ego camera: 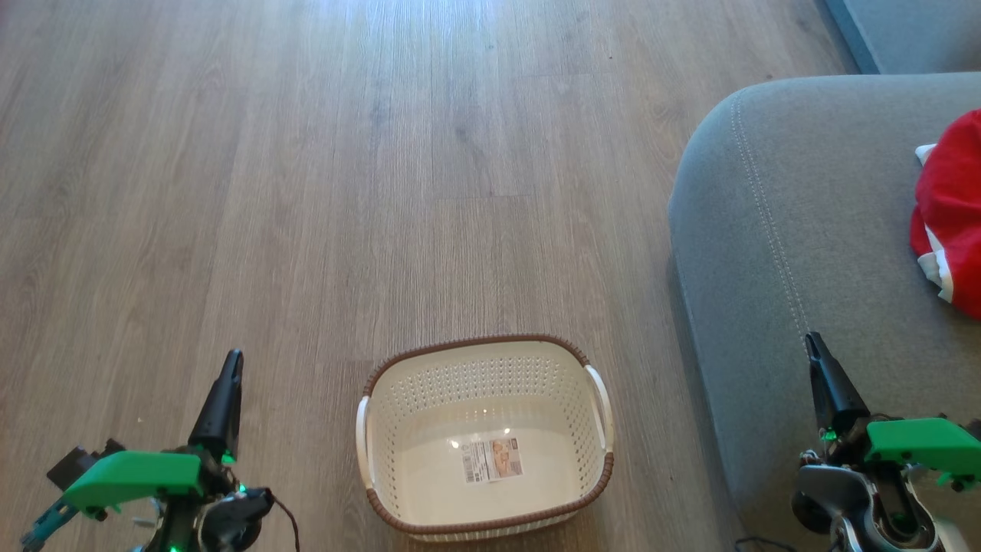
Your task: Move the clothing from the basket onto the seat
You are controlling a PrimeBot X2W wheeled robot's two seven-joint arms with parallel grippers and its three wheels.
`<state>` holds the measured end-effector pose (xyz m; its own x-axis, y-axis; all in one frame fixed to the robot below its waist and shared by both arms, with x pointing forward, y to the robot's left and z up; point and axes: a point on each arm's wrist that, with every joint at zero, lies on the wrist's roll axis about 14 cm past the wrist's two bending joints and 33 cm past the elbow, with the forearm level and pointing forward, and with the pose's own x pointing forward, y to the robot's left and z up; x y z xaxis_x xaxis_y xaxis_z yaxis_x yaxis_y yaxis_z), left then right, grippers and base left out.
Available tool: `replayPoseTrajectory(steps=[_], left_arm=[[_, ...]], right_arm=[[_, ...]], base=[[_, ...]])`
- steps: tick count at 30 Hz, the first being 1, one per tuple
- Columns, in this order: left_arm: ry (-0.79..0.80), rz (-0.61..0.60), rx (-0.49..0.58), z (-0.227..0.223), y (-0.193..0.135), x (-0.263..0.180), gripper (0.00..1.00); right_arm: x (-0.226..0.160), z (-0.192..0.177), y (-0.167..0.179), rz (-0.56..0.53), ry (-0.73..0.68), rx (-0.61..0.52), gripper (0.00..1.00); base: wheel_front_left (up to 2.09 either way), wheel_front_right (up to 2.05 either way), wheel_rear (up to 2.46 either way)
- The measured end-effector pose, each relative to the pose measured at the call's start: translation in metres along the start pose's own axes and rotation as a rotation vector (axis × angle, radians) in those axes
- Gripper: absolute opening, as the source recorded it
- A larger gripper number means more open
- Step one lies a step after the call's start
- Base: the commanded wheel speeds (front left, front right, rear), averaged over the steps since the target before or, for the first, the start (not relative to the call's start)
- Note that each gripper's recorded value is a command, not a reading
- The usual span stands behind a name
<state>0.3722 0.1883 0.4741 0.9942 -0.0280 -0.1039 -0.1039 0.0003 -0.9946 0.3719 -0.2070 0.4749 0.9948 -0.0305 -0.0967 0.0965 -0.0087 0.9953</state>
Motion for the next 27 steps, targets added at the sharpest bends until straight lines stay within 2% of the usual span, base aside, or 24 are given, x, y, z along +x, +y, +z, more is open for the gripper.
replayPoseTrajectory(steps=[27], left_arm=[[0.002, -0.012, 0.0, -0.0002, -0.0043, 0.0028, 0.0]], right_arm=[[0.0, 0.0008, 0.0001, 0.0, -0.002, 0.0, 0.0]], base=[[0.0, 0.0, 0.0]])
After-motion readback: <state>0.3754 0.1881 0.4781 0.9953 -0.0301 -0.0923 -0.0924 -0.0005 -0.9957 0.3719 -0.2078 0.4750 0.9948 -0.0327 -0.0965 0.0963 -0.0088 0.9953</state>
